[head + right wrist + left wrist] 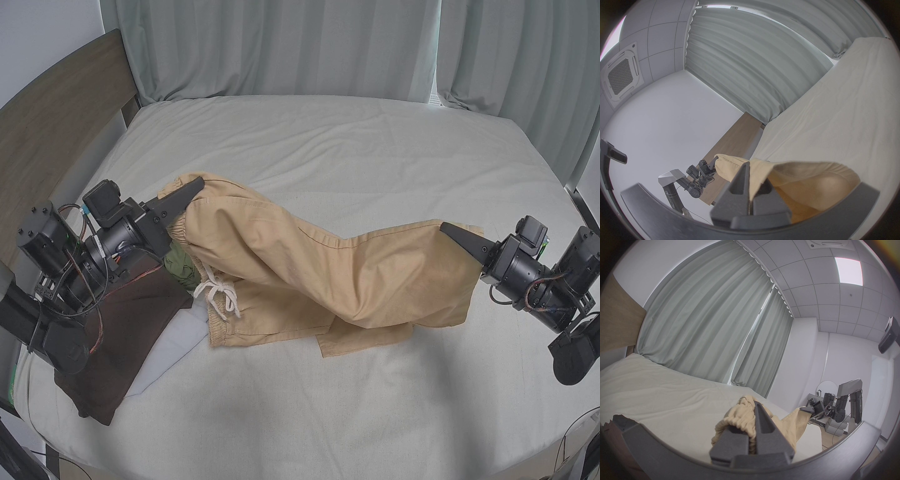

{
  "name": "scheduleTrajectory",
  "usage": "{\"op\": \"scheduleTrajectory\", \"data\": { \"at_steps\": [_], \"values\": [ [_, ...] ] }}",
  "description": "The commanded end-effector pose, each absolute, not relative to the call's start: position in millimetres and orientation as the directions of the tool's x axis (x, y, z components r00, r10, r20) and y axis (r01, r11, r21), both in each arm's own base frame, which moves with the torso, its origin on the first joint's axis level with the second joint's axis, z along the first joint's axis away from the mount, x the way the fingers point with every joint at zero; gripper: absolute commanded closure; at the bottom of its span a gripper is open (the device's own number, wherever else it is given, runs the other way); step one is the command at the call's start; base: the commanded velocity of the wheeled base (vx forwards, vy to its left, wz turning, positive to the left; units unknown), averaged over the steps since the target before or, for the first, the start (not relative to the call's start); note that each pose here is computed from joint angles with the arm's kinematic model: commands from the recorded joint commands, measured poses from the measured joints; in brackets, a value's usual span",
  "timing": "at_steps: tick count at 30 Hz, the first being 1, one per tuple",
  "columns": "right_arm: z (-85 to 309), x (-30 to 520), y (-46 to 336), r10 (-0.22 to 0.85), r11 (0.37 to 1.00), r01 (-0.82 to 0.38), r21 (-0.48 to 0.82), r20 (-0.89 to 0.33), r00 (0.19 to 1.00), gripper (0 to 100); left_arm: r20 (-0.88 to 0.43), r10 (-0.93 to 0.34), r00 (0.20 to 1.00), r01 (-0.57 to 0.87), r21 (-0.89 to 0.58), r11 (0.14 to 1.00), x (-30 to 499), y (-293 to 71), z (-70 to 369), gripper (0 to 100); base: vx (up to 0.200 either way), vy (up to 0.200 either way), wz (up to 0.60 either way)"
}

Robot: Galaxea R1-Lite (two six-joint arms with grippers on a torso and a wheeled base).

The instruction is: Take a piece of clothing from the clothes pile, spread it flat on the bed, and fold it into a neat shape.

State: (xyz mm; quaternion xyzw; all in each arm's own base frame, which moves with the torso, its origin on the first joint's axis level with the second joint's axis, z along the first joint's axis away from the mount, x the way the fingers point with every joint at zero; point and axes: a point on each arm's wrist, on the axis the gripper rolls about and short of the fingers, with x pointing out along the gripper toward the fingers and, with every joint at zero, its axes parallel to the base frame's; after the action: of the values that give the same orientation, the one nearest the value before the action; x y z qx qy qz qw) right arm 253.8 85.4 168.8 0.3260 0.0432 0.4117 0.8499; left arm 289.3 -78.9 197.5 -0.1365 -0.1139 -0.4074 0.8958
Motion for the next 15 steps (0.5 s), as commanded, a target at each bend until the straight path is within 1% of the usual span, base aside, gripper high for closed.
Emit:
{"op": "scheduleTrajectory", "data": {
  "at_steps": [1,15],
  "values": [
    [176,250,85,0.728,0.443,-0.687,0.576,0.217,0.65,100,0.327,-0.702,0.633,0.767,-0.143,0.625,285,-80,202,100,0.0,0.0,0.0],
    [188,248,81,0.716,0.444,-0.708,0.549,0.259,0.649,100,0.345,-0.694,0.632,0.766,-0.141,0.627,282,-76,209,100,0.0,0.0,0.0]
  ]
}}
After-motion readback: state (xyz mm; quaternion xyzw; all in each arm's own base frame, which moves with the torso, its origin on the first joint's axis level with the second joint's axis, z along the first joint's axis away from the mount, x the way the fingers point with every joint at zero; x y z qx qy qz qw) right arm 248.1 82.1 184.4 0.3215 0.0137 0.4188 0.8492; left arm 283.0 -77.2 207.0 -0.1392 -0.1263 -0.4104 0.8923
